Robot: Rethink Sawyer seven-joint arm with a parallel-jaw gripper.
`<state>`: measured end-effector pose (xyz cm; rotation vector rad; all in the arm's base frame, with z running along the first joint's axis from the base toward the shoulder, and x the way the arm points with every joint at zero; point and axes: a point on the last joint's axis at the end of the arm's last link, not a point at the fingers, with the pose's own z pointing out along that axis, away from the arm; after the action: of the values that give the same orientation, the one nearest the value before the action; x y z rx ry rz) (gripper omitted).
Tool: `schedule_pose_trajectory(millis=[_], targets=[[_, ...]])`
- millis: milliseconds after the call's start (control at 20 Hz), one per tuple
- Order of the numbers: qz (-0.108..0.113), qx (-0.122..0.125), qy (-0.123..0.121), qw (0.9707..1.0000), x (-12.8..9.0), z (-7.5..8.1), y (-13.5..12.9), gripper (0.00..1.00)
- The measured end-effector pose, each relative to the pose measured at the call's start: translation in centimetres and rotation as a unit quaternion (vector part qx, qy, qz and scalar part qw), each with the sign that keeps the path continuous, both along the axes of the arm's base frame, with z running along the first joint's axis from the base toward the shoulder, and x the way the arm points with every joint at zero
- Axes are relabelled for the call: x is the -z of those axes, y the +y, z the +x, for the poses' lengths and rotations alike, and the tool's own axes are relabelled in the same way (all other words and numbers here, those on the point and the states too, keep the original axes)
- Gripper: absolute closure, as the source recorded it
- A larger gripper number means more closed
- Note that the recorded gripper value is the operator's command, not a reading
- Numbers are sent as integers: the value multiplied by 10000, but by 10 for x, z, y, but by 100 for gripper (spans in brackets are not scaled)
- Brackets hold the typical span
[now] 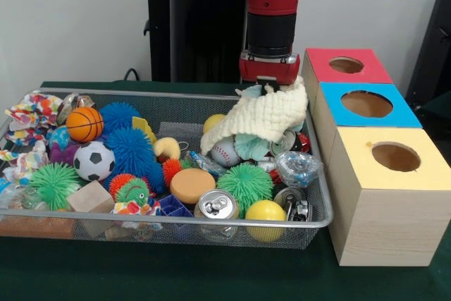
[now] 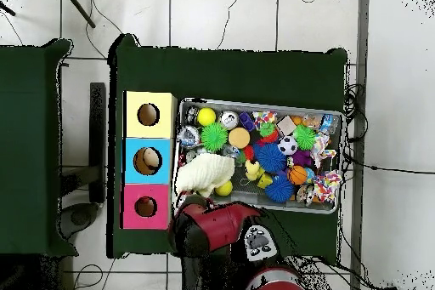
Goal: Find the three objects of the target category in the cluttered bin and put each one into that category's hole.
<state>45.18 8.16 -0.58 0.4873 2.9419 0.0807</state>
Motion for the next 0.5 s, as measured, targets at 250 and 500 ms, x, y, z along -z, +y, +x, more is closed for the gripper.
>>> schedule_pose_trajectory(millis=[250,500], targets=[[-10,37,14,10000,-1,1,-4,0],[-62,129,154,9998,-2,0,-13,0]])
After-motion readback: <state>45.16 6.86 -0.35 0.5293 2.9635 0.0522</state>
